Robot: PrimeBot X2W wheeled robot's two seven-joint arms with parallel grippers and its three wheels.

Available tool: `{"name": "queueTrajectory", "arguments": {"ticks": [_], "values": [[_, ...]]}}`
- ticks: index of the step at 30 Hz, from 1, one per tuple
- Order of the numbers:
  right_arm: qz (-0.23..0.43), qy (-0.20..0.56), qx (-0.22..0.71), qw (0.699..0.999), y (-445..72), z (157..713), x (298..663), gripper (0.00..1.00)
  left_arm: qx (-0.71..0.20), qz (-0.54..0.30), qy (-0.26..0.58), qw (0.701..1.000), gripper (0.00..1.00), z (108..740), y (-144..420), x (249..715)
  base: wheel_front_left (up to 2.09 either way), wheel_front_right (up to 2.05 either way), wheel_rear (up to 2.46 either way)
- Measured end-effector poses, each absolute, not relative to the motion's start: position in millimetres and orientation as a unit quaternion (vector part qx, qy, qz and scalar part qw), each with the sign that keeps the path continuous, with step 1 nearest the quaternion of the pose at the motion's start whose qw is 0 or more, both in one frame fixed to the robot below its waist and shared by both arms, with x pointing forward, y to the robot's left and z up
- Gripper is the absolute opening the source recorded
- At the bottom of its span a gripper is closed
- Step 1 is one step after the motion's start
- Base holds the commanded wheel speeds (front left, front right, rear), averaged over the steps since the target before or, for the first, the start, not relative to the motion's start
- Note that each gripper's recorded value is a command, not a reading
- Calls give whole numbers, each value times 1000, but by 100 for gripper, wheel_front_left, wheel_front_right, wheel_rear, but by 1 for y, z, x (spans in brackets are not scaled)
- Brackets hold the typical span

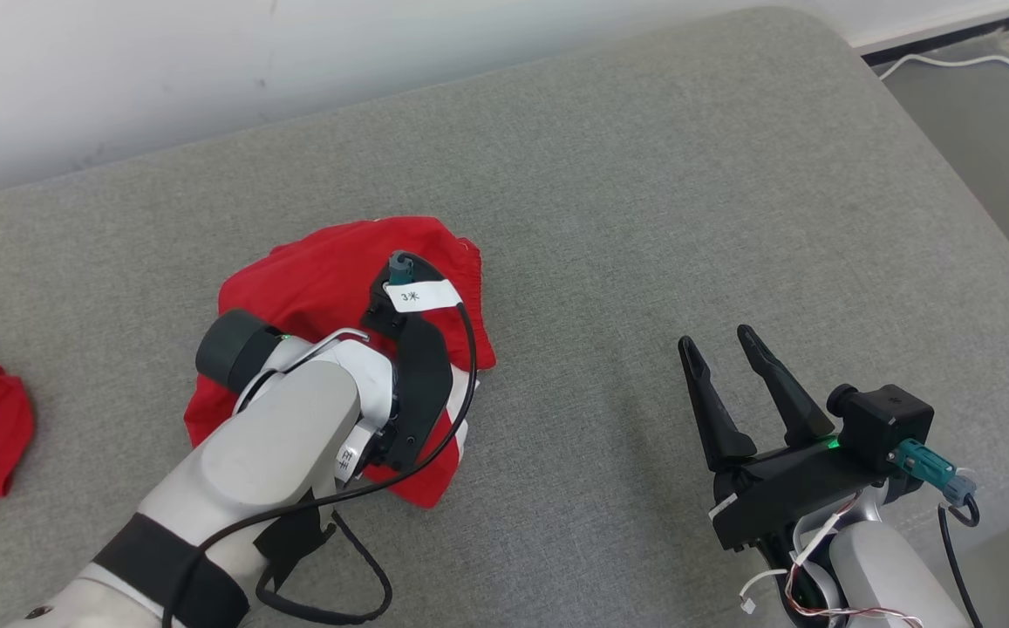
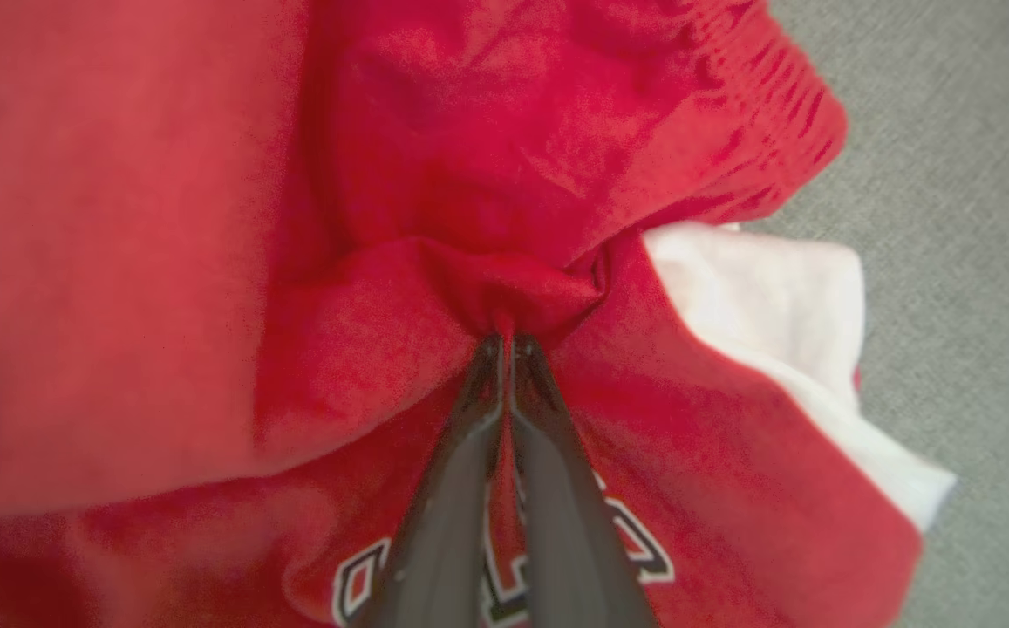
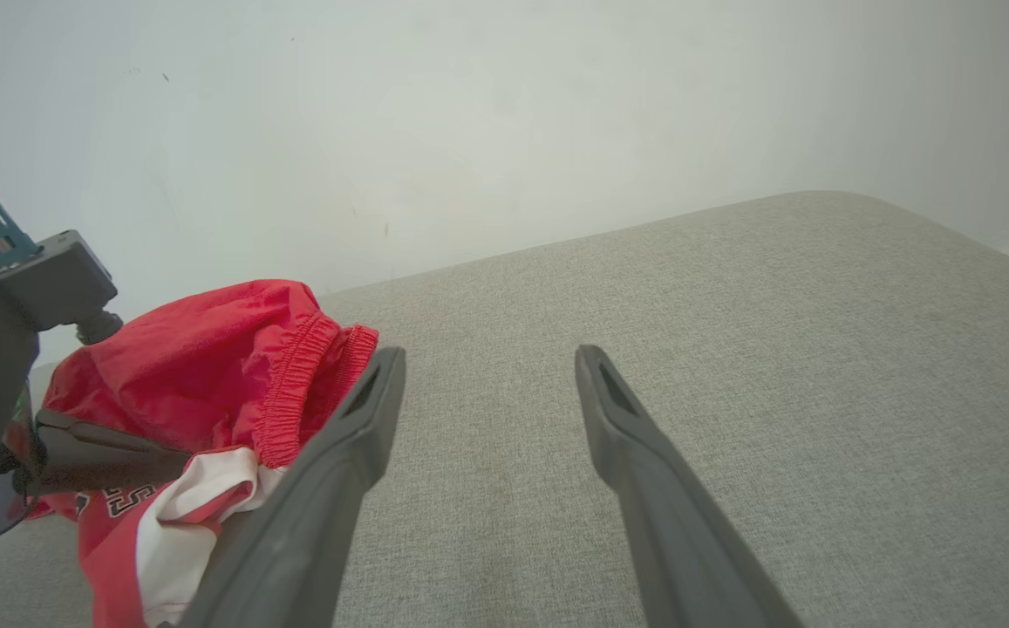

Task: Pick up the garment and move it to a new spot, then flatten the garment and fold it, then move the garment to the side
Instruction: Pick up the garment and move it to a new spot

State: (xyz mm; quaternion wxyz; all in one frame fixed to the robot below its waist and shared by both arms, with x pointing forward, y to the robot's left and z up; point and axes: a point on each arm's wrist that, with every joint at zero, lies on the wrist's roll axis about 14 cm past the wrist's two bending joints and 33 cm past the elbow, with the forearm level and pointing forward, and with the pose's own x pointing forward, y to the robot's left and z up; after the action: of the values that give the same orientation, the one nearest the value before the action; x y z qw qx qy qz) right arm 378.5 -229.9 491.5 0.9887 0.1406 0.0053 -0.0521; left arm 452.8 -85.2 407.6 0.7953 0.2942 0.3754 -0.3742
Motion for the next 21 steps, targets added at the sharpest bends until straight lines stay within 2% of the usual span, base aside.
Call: {"name": "queueTrajectory", "arguments": {"ticks": [6, 9, 16, 21], "values": [[-47, 5, 142, 989, -227, 493, 380, 100, 277, -371, 355, 813, 0, 417, -85, 459, 0, 0, 0], [-43, 2, 139, 989, -225, 495, 380, 100, 252, -368, 325, 834, 0, 432, -89, 467, 0, 0, 0], [-34, 0, 134, 990, -220, 501, 380, 100, 153, -356, 217, 896, 0, 507, -102, 499, 0, 0, 0], [-26, -1, 133, 991, -216, 504, 377, 100, 95, -357, 123, 921, 0, 570, -108, 510, 0, 0, 0]]}}
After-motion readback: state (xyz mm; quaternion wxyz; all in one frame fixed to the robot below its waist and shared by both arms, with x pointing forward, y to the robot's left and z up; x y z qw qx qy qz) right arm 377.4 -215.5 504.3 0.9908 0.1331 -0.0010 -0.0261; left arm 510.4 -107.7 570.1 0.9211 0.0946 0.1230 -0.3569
